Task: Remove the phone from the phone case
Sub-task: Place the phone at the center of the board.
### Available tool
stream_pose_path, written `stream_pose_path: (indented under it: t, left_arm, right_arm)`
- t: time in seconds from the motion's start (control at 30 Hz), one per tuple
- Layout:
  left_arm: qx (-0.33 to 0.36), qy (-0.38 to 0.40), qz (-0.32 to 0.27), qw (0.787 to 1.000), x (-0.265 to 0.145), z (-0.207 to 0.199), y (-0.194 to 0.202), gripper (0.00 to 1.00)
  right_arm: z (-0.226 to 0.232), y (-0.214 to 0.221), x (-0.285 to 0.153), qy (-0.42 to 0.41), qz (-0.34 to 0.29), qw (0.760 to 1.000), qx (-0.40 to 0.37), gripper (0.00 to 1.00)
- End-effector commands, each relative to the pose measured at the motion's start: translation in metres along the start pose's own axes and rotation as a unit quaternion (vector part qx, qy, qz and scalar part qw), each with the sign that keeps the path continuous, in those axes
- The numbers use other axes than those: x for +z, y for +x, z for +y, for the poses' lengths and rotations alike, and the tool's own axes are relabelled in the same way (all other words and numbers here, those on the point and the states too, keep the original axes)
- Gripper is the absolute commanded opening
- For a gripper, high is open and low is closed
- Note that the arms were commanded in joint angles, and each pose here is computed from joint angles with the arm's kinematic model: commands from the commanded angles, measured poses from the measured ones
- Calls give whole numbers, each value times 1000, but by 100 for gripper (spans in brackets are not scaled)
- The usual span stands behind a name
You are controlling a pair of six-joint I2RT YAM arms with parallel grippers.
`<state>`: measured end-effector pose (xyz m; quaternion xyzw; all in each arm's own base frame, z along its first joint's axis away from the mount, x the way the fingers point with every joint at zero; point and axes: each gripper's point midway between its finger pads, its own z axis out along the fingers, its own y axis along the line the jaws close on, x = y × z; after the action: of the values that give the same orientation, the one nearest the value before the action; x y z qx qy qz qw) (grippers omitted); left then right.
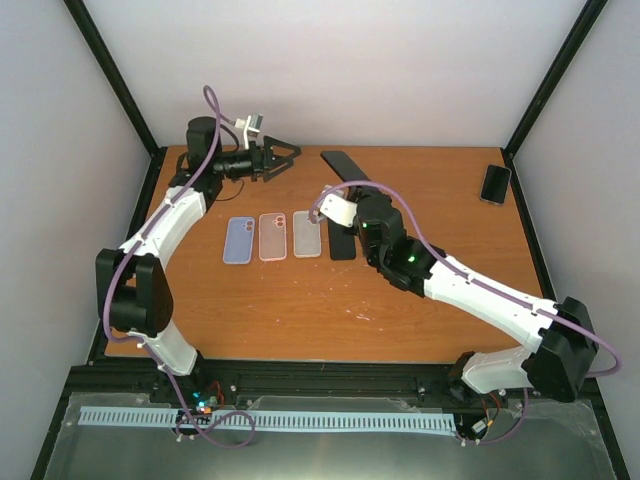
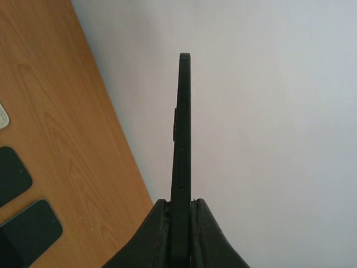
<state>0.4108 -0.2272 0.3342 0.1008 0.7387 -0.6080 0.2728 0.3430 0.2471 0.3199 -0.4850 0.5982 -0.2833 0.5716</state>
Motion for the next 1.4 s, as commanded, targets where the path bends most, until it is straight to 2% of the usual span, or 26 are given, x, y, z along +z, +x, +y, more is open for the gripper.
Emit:
stream_pose_path:
  t: [0.0,0.37,0.5,0.73,1.07,1.37]
  left_arm:
    - [5,33,17,999,16,-13,8,97]
    - [3,57,26,998,27,-13,26,96]
    - [-5,59,31,998,29,-10,34,96]
    - [-12,60,30,998,26,-9,42,91]
    - [-13,84,44,995,31,-22,55,65]
    - [-24,98,44,994,31,-26,57,25]
  right_arm:
    - [-23,-25,-7,70,-33,997,5,3]
    - [15,-45,-28,150,-94,975,-132,3]
    - [18,-52,-34,182,-108,965,-156,3]
    - [12,-55,-34,202,-100,962,-156,3]
    - [15,-57,-32,222,-88,954,-181,3]
    - [16,-59,-31,228,-87,952,-186,3]
